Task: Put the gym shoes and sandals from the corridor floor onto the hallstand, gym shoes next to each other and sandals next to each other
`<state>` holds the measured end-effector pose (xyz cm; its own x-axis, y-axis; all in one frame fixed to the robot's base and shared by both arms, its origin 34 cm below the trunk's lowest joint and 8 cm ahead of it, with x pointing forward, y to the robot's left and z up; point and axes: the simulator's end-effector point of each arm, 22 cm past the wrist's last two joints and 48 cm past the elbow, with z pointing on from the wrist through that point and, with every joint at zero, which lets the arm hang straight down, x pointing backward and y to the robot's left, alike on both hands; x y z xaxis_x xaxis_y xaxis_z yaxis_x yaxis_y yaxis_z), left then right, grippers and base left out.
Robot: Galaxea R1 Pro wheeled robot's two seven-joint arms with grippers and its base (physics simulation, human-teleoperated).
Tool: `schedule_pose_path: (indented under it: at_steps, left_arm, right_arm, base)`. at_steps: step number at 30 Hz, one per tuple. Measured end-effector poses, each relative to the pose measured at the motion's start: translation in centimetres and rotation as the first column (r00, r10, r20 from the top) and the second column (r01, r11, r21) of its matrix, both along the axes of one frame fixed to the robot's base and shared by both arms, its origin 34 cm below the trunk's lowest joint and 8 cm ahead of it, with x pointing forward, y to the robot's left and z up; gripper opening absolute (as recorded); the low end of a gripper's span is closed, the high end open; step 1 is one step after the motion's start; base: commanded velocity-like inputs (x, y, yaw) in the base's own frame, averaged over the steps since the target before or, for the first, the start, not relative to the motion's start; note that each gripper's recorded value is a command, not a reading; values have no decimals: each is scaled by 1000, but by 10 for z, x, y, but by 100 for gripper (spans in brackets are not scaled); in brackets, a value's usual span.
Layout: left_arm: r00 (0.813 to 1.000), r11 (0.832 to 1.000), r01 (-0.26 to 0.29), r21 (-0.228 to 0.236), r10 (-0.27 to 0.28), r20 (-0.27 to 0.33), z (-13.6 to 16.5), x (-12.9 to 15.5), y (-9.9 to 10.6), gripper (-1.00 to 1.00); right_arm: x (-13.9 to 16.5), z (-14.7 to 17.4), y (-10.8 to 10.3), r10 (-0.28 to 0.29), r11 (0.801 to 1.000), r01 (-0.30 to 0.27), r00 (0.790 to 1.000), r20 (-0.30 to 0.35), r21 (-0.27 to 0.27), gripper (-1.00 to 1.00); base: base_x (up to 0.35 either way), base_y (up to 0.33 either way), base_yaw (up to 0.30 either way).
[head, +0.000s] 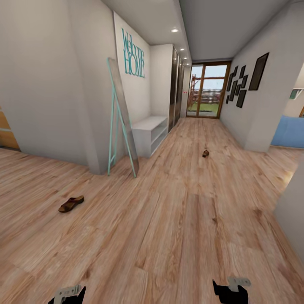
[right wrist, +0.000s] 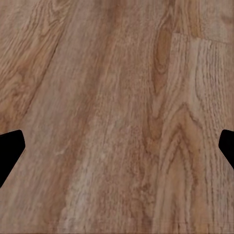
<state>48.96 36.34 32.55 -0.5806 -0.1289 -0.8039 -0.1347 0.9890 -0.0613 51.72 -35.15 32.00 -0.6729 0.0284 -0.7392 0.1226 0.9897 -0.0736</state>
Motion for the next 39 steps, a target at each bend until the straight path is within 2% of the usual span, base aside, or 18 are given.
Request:
schedule_pose_path:
  at_steps: [11, 31, 39]
  left_arm:
    - [1000, 1000, 0, 0, 0, 2, 0, 0, 0, 100]
    - [1000, 1000, -2, 0, 2, 3, 1, 1, 0, 100]
    - [1000, 1000, -2, 0, 2, 3, 1, 1, 0, 100]
  right_arm:
    - [0, 0, 2, 1, 1000, -1, 1000, 0, 2, 100]
    - [0, -1, 5, 1, 1000, 0, 1000, -3, 7, 100]
    - [0, -1, 6, 1, 1000, -1, 1000, -3, 9, 100]
  base:
    - [338, 0, -35]
    - [339, 0, -241]
    - [339, 0, -140]
